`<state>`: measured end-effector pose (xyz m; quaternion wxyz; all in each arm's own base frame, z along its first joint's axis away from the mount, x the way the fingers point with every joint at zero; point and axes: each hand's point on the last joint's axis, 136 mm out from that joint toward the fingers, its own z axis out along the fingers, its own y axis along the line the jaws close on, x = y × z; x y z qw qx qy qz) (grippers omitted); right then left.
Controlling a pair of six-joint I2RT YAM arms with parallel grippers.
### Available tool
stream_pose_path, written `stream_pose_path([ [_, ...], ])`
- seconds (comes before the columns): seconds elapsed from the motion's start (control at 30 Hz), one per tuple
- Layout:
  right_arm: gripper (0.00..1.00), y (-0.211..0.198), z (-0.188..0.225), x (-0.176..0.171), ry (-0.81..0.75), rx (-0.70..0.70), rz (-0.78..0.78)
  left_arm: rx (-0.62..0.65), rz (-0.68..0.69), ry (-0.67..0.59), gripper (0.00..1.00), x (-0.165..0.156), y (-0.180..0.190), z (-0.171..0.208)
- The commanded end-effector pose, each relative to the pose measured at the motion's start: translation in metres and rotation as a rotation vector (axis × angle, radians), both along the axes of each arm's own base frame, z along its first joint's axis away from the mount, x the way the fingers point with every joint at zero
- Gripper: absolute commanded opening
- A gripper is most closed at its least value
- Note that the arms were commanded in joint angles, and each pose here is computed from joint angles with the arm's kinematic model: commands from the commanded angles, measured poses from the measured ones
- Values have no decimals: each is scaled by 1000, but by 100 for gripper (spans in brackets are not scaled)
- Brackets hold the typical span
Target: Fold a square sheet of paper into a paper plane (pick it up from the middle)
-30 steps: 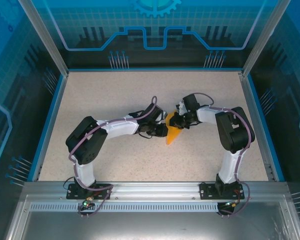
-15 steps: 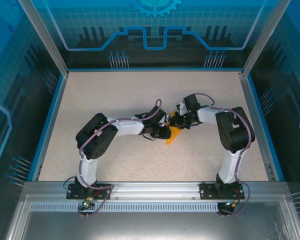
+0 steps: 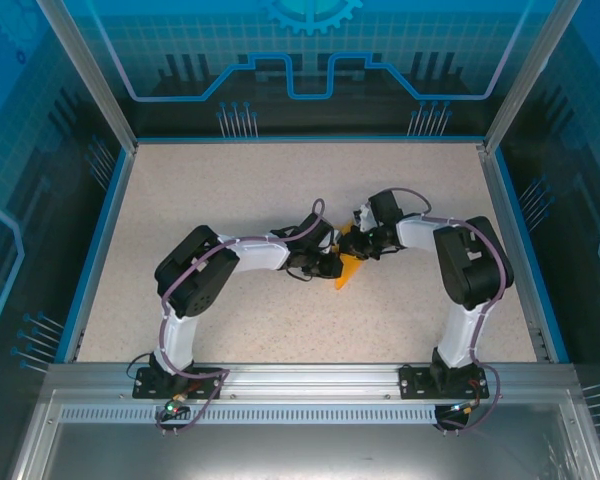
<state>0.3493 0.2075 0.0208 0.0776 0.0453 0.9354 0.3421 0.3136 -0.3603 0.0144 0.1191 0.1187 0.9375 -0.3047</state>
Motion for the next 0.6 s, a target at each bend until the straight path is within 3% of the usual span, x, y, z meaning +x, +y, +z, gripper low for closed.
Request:
stream_pose_path([
  [0.0,16,5,17,-6,2,69,-19,133,-9,61,10,-15,20,-47],
  [0.27,14,13,-4,-18,60,85,-32,144,-10,68,9,-18,24,-53],
  [0.57,13,-10,-23,-8,45,-97,-49,221,-27,71,7,-23,38,-60],
])
